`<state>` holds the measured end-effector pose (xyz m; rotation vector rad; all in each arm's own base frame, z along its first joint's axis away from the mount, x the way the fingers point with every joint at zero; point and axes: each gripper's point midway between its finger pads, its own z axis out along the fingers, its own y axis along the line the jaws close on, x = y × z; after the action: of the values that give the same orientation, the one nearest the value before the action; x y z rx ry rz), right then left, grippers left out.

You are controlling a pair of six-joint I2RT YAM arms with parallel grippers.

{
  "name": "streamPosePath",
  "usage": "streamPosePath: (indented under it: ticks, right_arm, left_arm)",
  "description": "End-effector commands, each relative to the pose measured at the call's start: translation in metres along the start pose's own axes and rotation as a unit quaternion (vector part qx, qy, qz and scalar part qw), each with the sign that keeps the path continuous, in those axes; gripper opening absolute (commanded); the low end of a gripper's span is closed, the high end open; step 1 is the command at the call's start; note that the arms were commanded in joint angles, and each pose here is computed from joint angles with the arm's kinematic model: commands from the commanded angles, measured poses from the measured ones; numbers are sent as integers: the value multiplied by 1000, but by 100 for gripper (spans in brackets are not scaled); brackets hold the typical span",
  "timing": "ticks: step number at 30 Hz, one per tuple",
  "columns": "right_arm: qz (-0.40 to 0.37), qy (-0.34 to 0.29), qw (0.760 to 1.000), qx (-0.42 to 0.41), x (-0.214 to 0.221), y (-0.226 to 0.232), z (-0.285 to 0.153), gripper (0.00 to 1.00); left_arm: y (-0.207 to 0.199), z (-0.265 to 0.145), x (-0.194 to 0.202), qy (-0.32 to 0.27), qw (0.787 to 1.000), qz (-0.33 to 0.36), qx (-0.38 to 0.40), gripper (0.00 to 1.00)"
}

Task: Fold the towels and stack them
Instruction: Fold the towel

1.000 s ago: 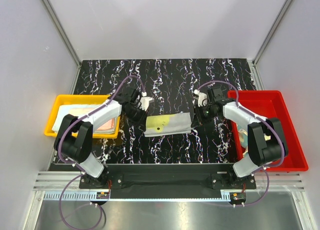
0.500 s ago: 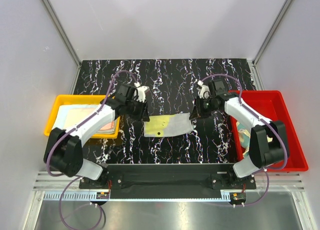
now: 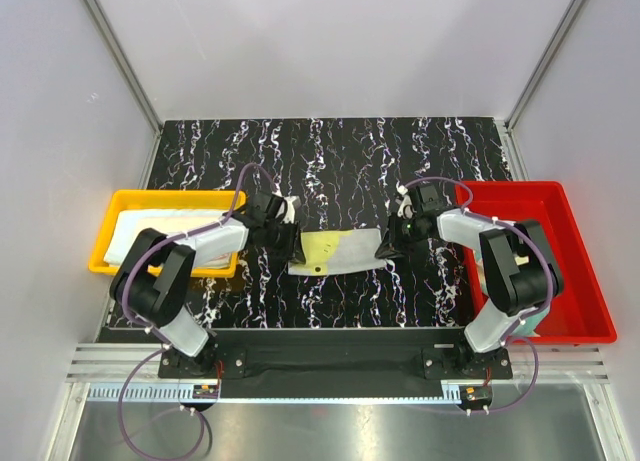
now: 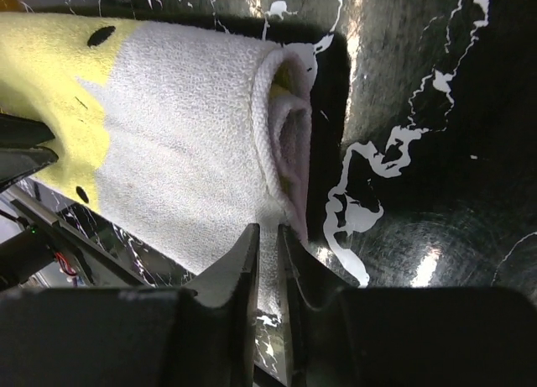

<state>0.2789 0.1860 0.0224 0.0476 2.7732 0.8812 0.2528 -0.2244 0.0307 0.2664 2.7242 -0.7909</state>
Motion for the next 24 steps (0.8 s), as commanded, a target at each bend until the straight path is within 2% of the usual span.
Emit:
streamPosePath:
  ticks: [1,5,10,12,15,20,24]
  right_arm:
    - [-22,-45,999,-8,-21,16,-10,21]
    - [-33,-51,997,-36,-21,38,-24,22]
    - [-37,-32,991,-125,-14,69,-23,23]
    - [-29,-16,991,-132,-5,65,-16,23]
    - [-20,1,992,-124,8,49,1,23]
    - [0,20,994,-110,24,27,23,22]
    - [-7,12,996,-92,23,21,21,23]
  left_arm:
    - [-7,-12,-34,-53,998,7,-14,33]
    - [-8,-31,-47,-75,996,3,-43,33]
    - [-35,-43,-50,-86,996,15,1,34]
    - [-45,-38,-48,-88,996,19,24,34]
    - [-34,-24,-33,-75,997,7,23,34]
    - [3,-4,-5,-46,998,-18,-39,34]
    - [15,-5,-8,-47,996,-27,-76,34]
